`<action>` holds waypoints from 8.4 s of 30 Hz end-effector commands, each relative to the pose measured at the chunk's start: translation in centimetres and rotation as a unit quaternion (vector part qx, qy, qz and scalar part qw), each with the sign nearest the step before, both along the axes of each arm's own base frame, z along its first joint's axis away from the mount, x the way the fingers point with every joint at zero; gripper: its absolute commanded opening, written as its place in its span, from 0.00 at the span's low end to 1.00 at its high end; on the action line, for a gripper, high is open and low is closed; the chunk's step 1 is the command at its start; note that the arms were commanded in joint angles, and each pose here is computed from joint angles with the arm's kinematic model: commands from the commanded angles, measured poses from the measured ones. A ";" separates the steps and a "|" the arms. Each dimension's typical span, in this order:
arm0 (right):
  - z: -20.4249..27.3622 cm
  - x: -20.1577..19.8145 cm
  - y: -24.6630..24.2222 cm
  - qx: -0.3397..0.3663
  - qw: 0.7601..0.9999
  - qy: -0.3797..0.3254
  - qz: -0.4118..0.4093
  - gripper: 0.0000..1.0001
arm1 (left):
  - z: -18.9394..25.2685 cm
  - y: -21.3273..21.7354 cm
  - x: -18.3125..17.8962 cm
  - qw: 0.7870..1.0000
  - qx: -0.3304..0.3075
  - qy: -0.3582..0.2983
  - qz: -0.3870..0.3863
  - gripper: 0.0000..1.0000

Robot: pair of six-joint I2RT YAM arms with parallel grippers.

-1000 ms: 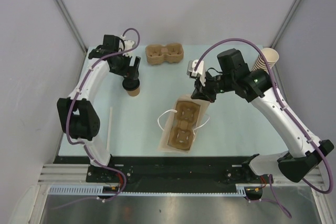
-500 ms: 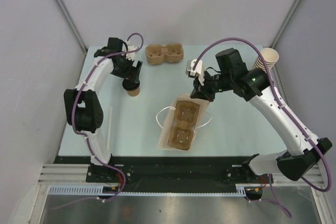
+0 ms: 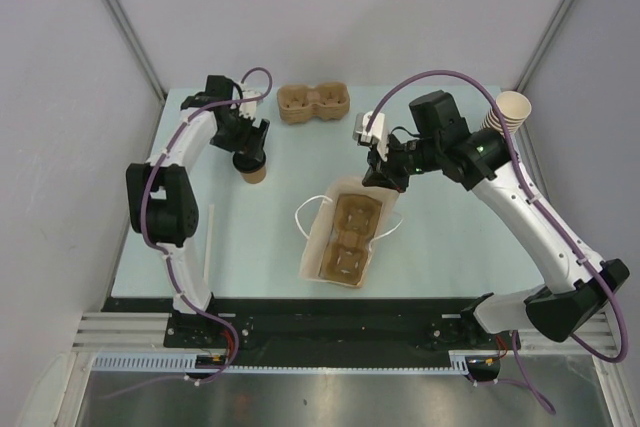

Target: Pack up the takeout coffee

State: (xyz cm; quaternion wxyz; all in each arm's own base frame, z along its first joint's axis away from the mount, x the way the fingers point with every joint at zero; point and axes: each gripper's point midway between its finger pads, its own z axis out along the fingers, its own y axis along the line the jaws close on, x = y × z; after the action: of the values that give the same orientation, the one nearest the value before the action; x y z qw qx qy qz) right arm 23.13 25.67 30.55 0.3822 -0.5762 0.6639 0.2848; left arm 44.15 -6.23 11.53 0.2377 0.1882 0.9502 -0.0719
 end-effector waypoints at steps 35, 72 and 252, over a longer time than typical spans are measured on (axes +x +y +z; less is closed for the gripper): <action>0.4 0.1 -0.1 0.008 1.000 0.011 -0.001 0.00 | -0.6 0.5 -0.3 1.000 -0.010 -0.001 0.010 0.99; 0.5 1.8 -1.9 0.048 0.988 0.077 -0.122 0.00 | 26.4 -10.1 -12.2 0.930 -0.136 -0.245 -0.239 0.34; 0.8 1.5 5.7 0.046 0.980 -0.128 0.143 0.75 | 9.0 -23.7 -30.4 0.734 -0.004 -0.176 -0.656 0.22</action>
State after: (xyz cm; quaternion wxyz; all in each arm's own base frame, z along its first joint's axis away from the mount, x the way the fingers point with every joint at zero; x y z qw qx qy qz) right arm 24.97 30.31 29.61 0.4237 -0.6388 0.5622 0.3103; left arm 14.51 -30.05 19.42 0.2811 0.7643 0.5554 -0.1684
